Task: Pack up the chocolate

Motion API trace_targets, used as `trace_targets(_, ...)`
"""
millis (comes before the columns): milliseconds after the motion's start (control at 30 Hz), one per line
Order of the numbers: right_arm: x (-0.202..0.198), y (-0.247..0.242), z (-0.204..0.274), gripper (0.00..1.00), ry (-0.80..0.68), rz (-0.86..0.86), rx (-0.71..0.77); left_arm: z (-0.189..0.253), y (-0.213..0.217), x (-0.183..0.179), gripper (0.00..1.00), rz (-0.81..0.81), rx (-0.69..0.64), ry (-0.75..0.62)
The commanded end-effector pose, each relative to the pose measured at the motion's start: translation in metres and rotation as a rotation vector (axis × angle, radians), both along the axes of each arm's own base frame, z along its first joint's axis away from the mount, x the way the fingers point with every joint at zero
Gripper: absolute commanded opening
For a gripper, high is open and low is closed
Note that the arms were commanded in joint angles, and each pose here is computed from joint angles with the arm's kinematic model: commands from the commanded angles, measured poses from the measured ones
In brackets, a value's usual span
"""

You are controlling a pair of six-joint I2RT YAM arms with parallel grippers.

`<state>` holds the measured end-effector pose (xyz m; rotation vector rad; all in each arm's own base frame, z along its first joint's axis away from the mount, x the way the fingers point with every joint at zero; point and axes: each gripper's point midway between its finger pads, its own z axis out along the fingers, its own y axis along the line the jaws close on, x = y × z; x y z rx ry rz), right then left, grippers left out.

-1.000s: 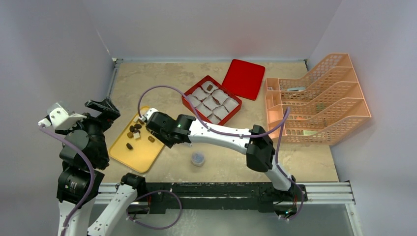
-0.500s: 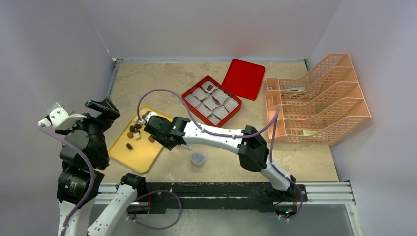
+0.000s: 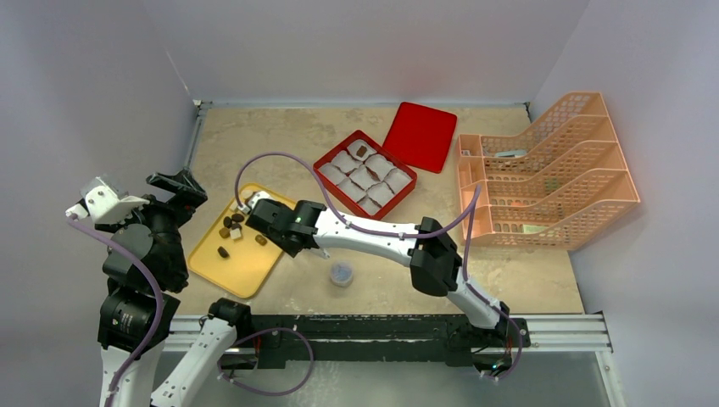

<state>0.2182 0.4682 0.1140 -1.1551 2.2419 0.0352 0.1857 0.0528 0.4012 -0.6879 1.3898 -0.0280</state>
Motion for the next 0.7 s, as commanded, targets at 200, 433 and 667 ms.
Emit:
trace_targets(200,-0.002,0.003,0.032,0.38,-0.015,-0.011,0.076,0.012,0.002,0.000,0.91,0.013,0.001,-0.033)
trace_targets(433,-0.001,0.000,0.045,0.35,0.000,-0.019,0.141,0.007,0.001,0.003,0.91,0.011,0.001,-0.023)
trace_targets(667,0.010,-0.013,0.059,0.34,0.001,-0.051,0.191,-0.001,-0.001,0.006,0.91,0.006,-0.002,-0.009)
